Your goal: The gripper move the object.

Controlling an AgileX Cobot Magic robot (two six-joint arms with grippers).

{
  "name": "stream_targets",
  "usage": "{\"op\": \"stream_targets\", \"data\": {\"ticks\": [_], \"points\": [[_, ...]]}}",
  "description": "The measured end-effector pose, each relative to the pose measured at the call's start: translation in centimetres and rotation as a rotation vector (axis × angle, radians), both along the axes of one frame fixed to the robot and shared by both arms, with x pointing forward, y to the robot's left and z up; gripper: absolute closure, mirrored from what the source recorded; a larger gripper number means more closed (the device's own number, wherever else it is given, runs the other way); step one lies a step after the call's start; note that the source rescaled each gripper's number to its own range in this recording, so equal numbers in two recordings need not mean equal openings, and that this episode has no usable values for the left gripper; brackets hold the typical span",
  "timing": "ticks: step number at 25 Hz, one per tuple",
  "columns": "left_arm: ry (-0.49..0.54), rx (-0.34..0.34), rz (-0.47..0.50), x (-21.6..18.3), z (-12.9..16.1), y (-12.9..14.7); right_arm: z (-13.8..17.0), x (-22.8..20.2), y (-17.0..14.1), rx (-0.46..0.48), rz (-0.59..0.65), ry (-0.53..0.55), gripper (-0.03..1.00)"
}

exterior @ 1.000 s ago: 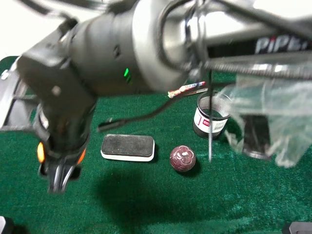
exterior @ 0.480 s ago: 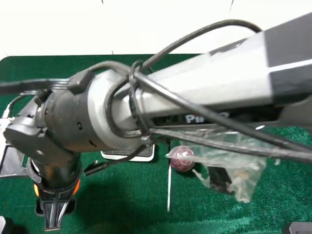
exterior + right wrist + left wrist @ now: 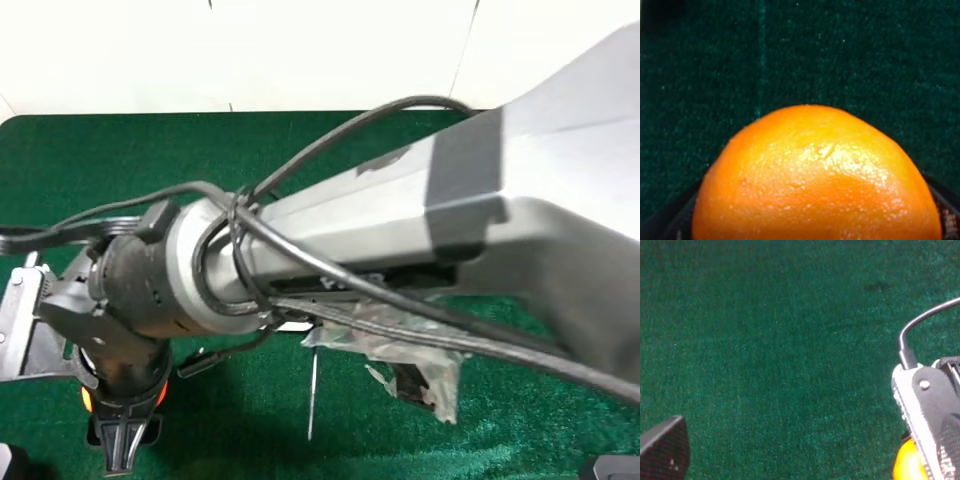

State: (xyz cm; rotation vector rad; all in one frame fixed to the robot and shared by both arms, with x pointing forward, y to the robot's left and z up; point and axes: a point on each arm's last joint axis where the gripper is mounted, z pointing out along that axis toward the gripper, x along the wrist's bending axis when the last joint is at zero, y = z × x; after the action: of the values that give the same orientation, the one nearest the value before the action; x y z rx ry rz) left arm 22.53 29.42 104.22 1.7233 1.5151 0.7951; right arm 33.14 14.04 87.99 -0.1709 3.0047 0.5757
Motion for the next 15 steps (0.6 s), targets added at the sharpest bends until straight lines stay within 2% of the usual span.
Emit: {"op": "stream_targets", "data": {"ticks": [7, 15], "points": [[0.000, 0.000, 0.000, 0.0, 0.0, 0.0, -1.6, 0.8, 0.2, 0.012, -0.025, 0.004, 0.97], [0.000, 0.000, 0.000, 0.0, 0.0, 0.0, -1.9, 1.0, 0.1, 0.004, -0.032, 0.007, 0.97]]}}
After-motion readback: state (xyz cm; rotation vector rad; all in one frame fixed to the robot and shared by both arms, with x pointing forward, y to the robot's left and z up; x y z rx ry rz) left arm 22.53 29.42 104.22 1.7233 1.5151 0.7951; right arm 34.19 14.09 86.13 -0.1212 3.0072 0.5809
